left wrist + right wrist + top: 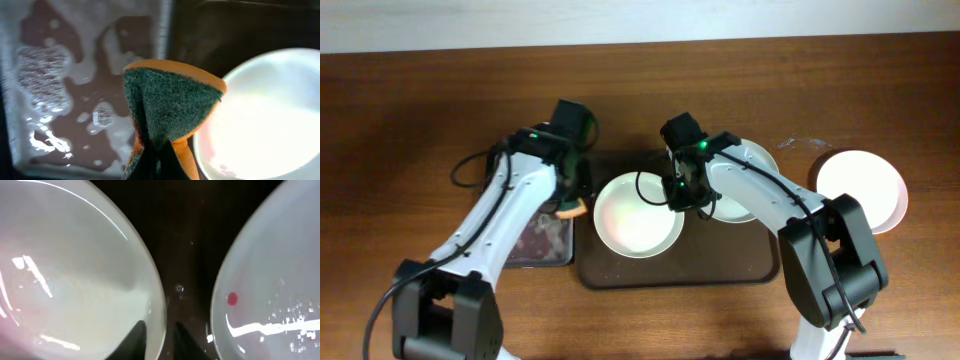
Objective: Clean dirty plates on tray and stack at the side
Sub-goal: 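Return the sponge to the soapy tray with the left gripper, then lift the cleaned plate with the right gripper and carry it right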
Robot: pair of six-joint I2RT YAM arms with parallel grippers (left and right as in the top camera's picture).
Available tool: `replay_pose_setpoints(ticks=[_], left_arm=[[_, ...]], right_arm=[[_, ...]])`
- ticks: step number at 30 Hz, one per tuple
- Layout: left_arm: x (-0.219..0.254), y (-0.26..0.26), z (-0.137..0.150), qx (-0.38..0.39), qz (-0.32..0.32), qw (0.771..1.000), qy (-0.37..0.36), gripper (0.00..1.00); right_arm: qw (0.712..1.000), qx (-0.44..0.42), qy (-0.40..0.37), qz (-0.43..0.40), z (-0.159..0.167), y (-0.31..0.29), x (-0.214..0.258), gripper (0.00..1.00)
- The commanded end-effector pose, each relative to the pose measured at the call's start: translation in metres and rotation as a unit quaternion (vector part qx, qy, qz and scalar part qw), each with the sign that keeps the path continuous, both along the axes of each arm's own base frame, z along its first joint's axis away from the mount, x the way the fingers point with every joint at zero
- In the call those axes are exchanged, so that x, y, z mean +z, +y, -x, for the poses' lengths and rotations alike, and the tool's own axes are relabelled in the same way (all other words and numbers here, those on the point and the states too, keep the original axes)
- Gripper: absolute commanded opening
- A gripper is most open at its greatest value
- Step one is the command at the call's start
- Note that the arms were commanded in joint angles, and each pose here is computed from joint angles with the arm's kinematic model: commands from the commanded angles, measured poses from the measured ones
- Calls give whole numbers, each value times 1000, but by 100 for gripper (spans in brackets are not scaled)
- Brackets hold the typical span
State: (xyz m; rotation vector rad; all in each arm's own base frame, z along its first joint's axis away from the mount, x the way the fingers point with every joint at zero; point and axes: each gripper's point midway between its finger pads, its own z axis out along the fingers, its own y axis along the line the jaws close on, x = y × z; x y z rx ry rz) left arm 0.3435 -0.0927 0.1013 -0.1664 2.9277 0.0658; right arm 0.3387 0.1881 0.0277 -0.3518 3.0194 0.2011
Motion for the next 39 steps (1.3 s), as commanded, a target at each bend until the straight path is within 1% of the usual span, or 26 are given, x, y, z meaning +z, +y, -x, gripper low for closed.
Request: replay_pose_setpoints(ticks=[1, 2, 5, 7, 8, 10, 12, 13, 15, 17, 18, 20, 22, 23, 25, 28, 30, 35, 36, 37, 38, 39], left_arm=[[9, 31, -6, 44, -7, 999, -13, 0], [-1, 47, 0, 61, -26, 998, -2, 0], [-18, 55, 10, 65, -40, 997, 12, 0], [-31, 56, 16, 65, -42, 997, 17, 0], [-40, 56, 18, 64, -42, 997, 17, 0], [-52, 56, 18, 48, -42, 998, 9, 0], [-66, 56, 19, -1, -50, 999, 5, 0], [-71, 59, 19, -13, -57, 998, 2, 0], [-82, 69, 18, -28, -85, 996, -14, 0], [-86, 71, 11, -55, -93, 994, -33, 0], [-85, 75, 5, -52, -93, 993, -43, 1], [-85, 80, 4, -43, -91, 994, -45, 34], [-85, 83, 3, -39, -91, 994, -45, 52], [-84, 83, 2, -39, -91, 994, -47, 57], [-82, 82, -3, -37, -89, 994, -58, 58], [-79, 78, -13, -35, -81, 993, -78, 57], [-79, 75, -15, -37, -72, 993, -83, 55], [-94, 70, -11, -36, -55, 996, -65, 54], [-99, 70, -11, -31, -54, 996, -60, 51], [-100, 69, -13, -31, -54, 996, -63, 37], [-98, 69, -17, -30, -53, 995, -73, 32], [-97, 68, -22, -30, -52, 995, -82, 24]], right_arm=[[1000, 0, 13, 13, 9, -5, -18, 22], [1000, 0, 22, 17, 13, -7, -28, 25], [999, 3, 32, -4, 18, -1, -37, 25], [999, 4, 32, -15, 19, 3, -38, 7], [999, 4, 30, -16, 17, 4, -37, 4], [999, 4, 29, -16, 16, 4, -34, 4], [1000, 4, 9, -11, 7, 3, -18, 4], [1000, 2, -8, 0, 1, -1, -7, 4], [997, -8, -62, 39, -14, -16, 24, 4], [991, -7, -115, 73, -25, -30, 54, 4], [987, 1, -139, 85, -29, -36, 68, 4], [981, 12, -164, 103, -30, -43, 85, 4], [967, 8, -206, 148, -34, -58, 108, 4], [956, 12, -234, 177, -36, -63, 123, 4], [933, 7, -279, 229, -40, -70, 145, 4], [909, 18, -312, 275, -39, -65, 159, 4], [902, 27, -330, 277, -37, -52, 164, 4], [902, 35, -334, 272, -35, -44, 164, 4], [902, 35, -334, 272, -35, -44, 164, 4], [902, 35, -333, 273, -35, -45, 164, 4], [900, 33, -336, 275, -36, -45, 165, 4], [897, 30, -339, 281, -36, -47, 167, 4]])
